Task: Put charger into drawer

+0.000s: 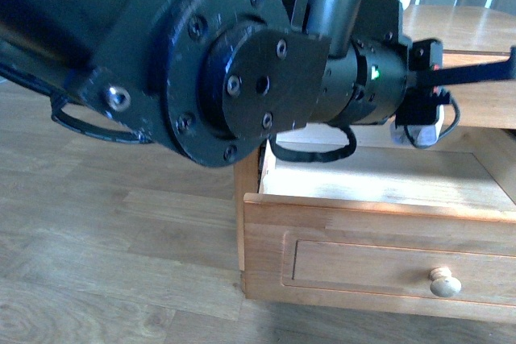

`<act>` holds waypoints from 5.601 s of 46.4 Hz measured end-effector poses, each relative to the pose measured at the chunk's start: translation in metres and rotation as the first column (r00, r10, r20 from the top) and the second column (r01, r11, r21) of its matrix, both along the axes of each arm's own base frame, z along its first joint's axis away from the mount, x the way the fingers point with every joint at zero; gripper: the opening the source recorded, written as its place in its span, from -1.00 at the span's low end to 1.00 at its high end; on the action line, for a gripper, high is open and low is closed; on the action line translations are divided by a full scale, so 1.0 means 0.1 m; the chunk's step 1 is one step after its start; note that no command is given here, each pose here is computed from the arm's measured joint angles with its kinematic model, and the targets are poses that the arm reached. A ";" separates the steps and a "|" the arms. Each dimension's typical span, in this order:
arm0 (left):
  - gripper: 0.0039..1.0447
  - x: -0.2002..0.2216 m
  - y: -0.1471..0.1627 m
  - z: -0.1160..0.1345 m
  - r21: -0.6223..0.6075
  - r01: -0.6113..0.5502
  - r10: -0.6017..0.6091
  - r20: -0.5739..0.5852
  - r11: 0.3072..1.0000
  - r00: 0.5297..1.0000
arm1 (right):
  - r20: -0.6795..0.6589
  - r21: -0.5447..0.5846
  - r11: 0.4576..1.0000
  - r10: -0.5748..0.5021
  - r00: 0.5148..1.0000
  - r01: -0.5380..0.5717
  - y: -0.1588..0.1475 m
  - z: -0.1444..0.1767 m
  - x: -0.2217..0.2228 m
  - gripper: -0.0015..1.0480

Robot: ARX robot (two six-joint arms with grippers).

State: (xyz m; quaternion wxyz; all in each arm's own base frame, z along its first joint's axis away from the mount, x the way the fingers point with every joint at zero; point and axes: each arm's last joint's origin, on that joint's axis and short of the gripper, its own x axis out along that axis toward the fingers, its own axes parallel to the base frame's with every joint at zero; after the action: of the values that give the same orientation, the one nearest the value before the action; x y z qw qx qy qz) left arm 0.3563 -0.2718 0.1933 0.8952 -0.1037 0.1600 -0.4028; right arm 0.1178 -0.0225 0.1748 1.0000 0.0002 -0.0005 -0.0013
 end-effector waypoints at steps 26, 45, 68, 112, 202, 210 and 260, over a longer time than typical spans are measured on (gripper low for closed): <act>0.00 0.19 0.16 -0.36 0.060 -0.139 0.144 -0.082 0.989 0.986 | 0.000 0.000 1.000 0.000 1.000 0.000 0.00 0.00 0.00 0.84; 0.87 -0.02 0.35 0.14 0.032 -0.251 0.249 0.055 0.967 0.967 | 0.000 0.000 1.000 0.000 1.000 0.000 0.00 0.00 0.00 0.84; 0.89 -0.81 1.26 0.81 -0.044 -0.628 0.617 0.250 0.777 0.746 | 0.000 0.000 1.000 0.000 1.000 0.000 0.00 0.00 0.00 0.84; -0.08 -1.96 2.23 0.25 0.042 -0.750 0.695 0.344 0.660 0.631 | 0.000 0.000 1.000 0.000 1.000 0.000 0.00 0.00 0.00 0.84; -0.85 -2.59 2.72 -0.26 0.047 -0.753 0.689 0.369 0.656 0.623 | 0.000 0.000 1.000 0.000 1.000 0.000 0.00 0.00 0.00 0.84; -0.30 -2.59 2.72 -0.26 0.047 -0.753 0.689 0.369 0.656 0.624 | 0.000 0.000 1.000 0.000 1.000 0.000 0.00 0.00 0.00 0.84; 0.89 -2.59 2.72 -0.26 0.049 -0.753 0.688 0.371 0.656 0.623 | -0.424 -0.202 0.945 0.151 0.893 -0.256 0.20 -0.61 0.79 0.84</act>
State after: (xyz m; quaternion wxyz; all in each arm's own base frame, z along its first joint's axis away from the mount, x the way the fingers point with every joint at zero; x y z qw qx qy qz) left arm 0.0973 -0.0002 0.1670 1.0000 -0.0022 -0.0035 -0.0012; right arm 0.1972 -0.0022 0.1137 0.9648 -0.1274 0.2050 0.1044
